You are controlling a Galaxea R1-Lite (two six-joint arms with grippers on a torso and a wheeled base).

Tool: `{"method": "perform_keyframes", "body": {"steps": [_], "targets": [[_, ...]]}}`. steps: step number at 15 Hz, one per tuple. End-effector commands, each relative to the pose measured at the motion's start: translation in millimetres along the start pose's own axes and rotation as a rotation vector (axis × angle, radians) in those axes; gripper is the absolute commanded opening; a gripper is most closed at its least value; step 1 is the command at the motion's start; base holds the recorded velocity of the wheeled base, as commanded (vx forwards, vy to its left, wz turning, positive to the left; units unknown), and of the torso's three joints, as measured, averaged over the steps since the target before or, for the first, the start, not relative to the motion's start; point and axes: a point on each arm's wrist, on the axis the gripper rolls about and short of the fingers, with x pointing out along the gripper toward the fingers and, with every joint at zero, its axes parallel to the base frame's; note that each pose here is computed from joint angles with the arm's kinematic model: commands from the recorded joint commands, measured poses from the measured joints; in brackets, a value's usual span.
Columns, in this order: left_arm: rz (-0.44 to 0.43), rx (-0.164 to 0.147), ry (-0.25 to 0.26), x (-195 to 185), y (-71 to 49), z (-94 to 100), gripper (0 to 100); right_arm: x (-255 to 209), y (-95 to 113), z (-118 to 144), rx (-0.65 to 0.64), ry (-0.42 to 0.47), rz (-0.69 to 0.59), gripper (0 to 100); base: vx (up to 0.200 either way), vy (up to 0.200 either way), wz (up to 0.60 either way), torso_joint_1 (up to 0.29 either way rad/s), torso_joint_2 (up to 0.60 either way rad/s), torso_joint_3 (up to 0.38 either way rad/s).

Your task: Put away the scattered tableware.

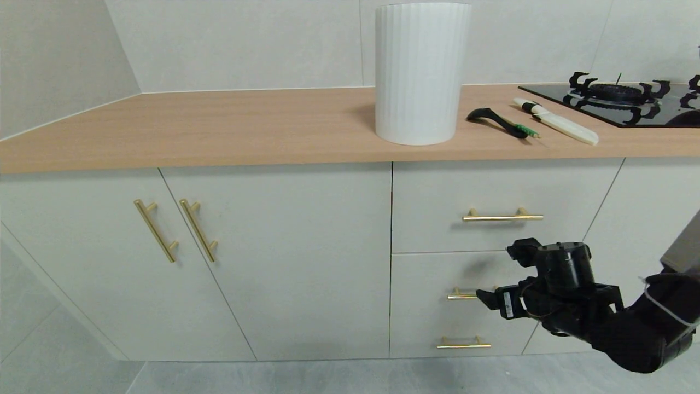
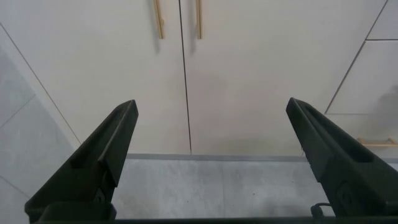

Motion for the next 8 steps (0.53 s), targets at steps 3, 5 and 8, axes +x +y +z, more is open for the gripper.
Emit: {"method": "perform_keyframes", "body": {"steps": [3, 5, 8], "targets": [[0.001, 0.0, 0.001, 0.1, 0.0, -0.1, 100, 29.9, 7.4, -28.3, 0.002, -0.025, -0.037, 100, 0.0, 0.0, 0.0, 0.0, 0.0, 0.0], [0.001, 0.0, 0.001, 0.1, 0.0, -0.1, 100, 35.1, 6.2, -31.4, 0.005, -0.028, -0.051, 100, 0.0, 0.0, 0.0, 0.0, 0.0, 0.0], [0.001, 0.0, 0.001, 0.1, 0.0, -0.1, 100, 40.1, 6.0, -31.3, 0.014, -0.067, -0.052, 100, 0.0, 0.0, 0.0, 0.0, 0.0, 0.0]]}}
